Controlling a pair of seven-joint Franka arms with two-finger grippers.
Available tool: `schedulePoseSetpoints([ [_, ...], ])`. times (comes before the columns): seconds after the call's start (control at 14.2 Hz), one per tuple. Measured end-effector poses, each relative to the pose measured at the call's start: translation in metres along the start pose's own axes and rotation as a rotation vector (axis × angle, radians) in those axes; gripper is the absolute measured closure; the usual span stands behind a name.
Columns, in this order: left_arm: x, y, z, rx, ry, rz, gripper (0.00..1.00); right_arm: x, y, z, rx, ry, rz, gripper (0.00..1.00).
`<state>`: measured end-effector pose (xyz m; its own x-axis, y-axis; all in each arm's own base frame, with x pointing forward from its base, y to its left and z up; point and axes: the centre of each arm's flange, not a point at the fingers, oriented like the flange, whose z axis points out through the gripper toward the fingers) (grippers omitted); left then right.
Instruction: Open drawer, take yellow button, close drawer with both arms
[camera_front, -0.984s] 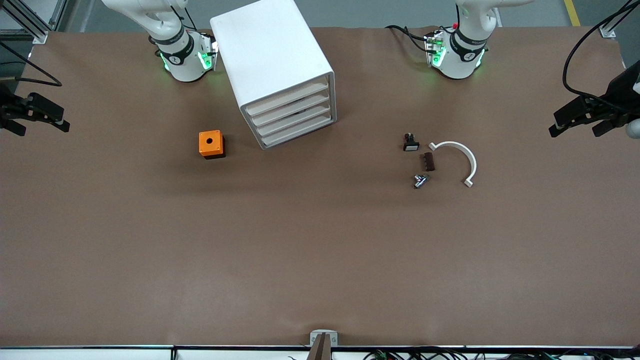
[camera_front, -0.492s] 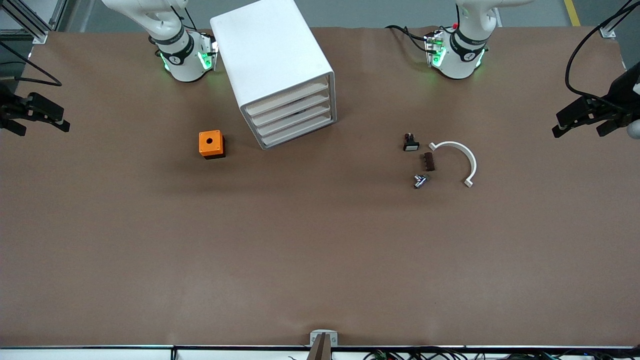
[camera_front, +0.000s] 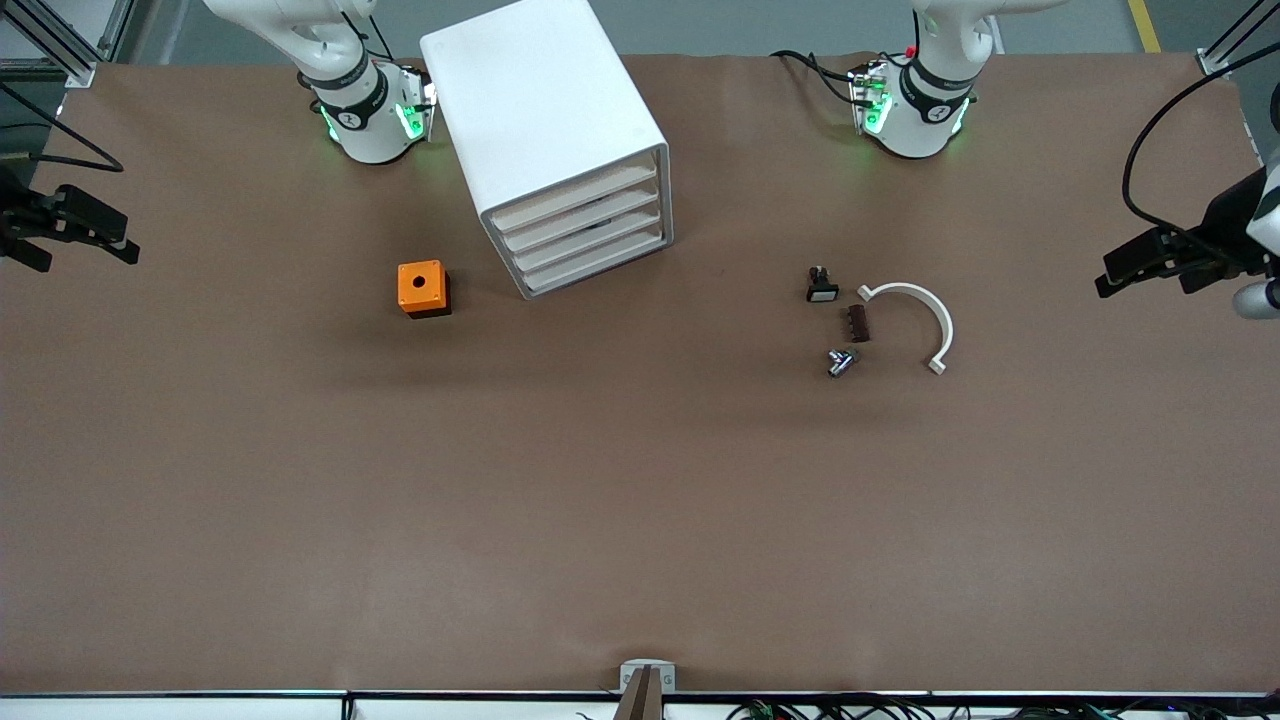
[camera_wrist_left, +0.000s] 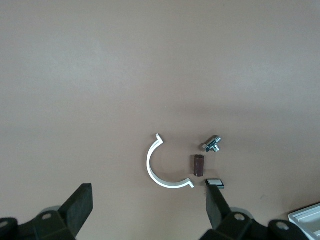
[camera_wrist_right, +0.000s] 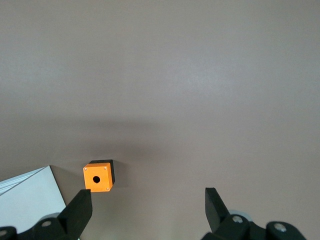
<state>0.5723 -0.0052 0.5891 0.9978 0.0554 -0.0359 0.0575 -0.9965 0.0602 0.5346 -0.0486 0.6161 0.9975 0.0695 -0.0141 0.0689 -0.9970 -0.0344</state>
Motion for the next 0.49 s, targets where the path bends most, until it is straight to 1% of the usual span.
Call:
schedulePoseSetpoints([
  [0.28,0.021,0.017,0.052,-0.004,-0.092,-0.011,0.0,0.032,0.006,0.062,0.003,-0.099,0.006,0.0],
  [0.42,0.023,0.049,0.072,0.001,-0.128,-0.033,0.0,0.044,0.016,0.091,0.002,-0.141,0.021,0.0],
  [0.49,0.021,0.07,0.081,0.008,-0.151,-0.05,0.0,0.047,0.024,0.099,0.002,-0.148,0.033,0.0],
])
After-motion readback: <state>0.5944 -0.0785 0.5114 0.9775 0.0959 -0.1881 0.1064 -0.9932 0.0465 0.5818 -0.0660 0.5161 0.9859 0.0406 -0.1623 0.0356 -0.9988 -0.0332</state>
